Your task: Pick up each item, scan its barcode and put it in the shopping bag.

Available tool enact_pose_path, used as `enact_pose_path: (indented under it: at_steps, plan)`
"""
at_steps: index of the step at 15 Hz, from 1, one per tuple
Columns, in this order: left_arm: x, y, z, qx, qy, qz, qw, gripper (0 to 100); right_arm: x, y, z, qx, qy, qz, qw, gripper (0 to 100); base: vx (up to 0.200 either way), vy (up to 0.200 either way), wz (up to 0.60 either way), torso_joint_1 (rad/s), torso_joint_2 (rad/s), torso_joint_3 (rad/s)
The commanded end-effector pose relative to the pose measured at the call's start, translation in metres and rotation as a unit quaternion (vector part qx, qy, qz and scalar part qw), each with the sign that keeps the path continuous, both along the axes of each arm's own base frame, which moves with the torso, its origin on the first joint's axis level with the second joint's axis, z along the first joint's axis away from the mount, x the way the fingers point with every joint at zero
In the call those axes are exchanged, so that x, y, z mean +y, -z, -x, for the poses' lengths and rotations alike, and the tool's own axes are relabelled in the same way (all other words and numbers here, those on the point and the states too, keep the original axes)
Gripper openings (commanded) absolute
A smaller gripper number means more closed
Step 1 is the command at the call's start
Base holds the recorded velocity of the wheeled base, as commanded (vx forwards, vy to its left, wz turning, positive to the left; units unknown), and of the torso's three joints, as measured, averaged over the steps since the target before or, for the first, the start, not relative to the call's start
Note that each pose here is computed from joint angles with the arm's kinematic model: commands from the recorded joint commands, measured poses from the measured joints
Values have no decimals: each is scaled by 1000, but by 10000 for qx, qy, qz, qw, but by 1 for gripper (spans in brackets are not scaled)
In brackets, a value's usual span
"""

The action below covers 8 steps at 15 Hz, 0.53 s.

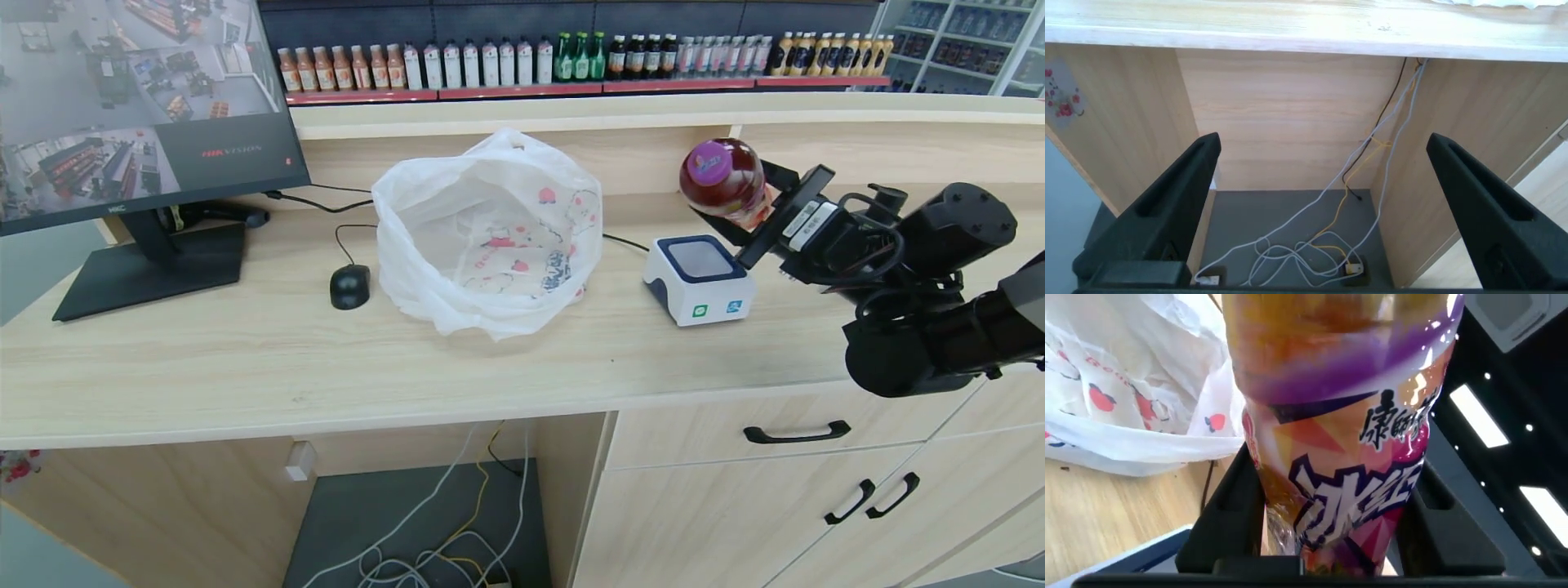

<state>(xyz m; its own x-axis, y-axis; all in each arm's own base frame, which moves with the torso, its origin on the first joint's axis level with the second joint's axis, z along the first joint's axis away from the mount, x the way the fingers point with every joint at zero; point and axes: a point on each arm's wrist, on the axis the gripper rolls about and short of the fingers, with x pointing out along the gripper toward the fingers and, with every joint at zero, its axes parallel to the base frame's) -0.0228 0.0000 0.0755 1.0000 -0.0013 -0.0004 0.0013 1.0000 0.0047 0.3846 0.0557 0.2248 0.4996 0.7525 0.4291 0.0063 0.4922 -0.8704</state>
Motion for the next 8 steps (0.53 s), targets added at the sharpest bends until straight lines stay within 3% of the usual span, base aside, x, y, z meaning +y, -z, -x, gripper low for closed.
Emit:
enact_pose_path:
  at_steps: [1,8]
  plan:
    - [0,0,0,-2,1,0,10000,100,1,1,0,-28,-83,90,9999,0,0,0,0,0,0,0]
    - [0,0,0,-2,-6,0,10000,100,5,15,-6,30,-326,339,9989,0,0,0,0,0,0,0]
